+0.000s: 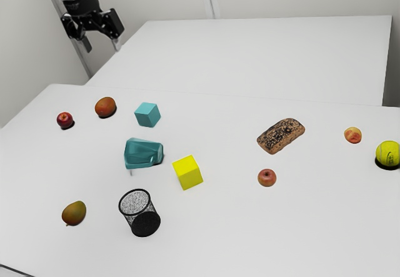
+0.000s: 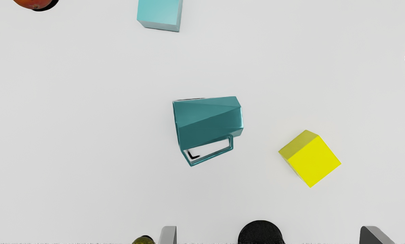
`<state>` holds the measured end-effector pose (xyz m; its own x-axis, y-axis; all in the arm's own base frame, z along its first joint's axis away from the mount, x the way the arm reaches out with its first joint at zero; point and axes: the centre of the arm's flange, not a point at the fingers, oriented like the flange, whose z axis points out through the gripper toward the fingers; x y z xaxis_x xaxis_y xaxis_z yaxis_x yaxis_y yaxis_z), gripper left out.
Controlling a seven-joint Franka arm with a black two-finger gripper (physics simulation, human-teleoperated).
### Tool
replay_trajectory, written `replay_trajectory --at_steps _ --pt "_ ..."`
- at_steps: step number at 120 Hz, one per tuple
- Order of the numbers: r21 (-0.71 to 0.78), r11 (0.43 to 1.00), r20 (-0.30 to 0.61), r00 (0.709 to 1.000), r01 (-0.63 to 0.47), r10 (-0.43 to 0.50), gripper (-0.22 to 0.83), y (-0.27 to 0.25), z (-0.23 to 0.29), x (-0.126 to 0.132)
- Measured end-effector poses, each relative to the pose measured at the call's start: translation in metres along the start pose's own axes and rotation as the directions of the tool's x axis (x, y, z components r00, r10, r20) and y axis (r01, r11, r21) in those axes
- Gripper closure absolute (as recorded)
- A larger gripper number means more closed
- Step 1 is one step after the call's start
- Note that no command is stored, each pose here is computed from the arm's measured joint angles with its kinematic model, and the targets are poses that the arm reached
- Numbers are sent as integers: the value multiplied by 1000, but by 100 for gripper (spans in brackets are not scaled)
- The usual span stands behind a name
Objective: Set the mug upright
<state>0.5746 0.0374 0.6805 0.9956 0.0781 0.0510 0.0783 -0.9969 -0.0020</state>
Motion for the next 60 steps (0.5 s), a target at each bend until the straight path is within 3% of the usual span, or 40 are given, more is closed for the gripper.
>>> replay_trajectory --at_steps 20,33,47,60 --pt "-20 1000 10 1000 19 -19 2 -18 -5 -9" --pt "-173 980 86 993 96 -82 2 -69 45 -7" --pt "-401 880 176 964 254 -198 2 -162 137 -15" --pt "-572 760 199 951 309 -237 2 -205 221 -16"
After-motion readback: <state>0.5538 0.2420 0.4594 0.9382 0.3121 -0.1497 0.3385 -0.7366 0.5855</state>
